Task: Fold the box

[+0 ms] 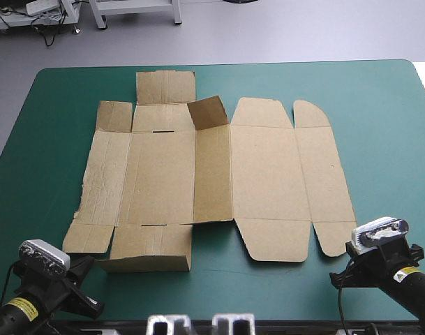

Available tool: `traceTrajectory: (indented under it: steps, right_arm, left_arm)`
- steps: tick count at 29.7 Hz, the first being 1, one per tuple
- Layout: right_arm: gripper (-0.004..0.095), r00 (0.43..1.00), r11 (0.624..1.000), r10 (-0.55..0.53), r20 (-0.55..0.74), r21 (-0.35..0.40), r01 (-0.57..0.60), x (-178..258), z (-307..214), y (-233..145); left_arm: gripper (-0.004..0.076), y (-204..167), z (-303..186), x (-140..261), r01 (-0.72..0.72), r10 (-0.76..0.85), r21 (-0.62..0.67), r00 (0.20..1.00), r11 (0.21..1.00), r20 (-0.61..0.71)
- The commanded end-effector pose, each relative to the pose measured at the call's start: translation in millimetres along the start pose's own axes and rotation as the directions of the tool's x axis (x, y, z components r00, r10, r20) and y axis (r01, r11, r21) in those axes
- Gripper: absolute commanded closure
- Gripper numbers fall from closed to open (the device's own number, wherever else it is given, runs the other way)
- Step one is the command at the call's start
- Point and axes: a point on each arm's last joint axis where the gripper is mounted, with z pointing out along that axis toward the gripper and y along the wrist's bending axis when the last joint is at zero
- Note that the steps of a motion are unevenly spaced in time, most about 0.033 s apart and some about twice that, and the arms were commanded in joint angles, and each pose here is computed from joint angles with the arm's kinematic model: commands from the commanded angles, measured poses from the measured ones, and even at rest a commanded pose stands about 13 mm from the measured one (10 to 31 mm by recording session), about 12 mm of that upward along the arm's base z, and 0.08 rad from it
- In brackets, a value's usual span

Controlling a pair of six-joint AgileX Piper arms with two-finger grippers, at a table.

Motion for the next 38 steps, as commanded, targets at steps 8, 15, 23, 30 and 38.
traceTrajectory:
  steps: [8,15,23,30,38]
  right_arm:
    - [0.0927,0.998,1.000,0.003,0.067,0.014,-0.004,-10.4,-3.7,-1.4]
    - [0.0927,0.998,1.000,0.003,0.067,0.014,-0.004,-10.4,-3.7,-1.4]
    - [0.0927,0.998,1.000,0.003,0.067,0.014,-0.004,-10.4,-3.7,-1.4]
    - [0.0927,0.998,1.000,0.003,0.067,0.014,-0.004,-10.4,-3.7,-1.4]
    - [0.0927,0.998,1.000,0.003,0.067,0.014,-0.004,-10.4,-3.7,-1.4]
  left_arm:
    - [0.0734,1.2,-5.9,-15.3,0.007,-0.006,-0.008,0.995,1.000,0.101]
    - [0.0734,8.2,-25.7,-52.6,0.033,-0.020,-0.055,0.977,0.998,0.214]
    - [0.0734,36.2,-9.1,-125.0,-0.025,0.056,-0.248,0.992,0.968,0.116]
    - [0.0734,72.6,40.0,-169.8,-0.049,0.000,-0.511,0.995,0.858,-0.096]
    - [0.0733,111.0,82.9,-182.1,-0.023,-0.188,-0.572,0.933,0.820,-0.307]
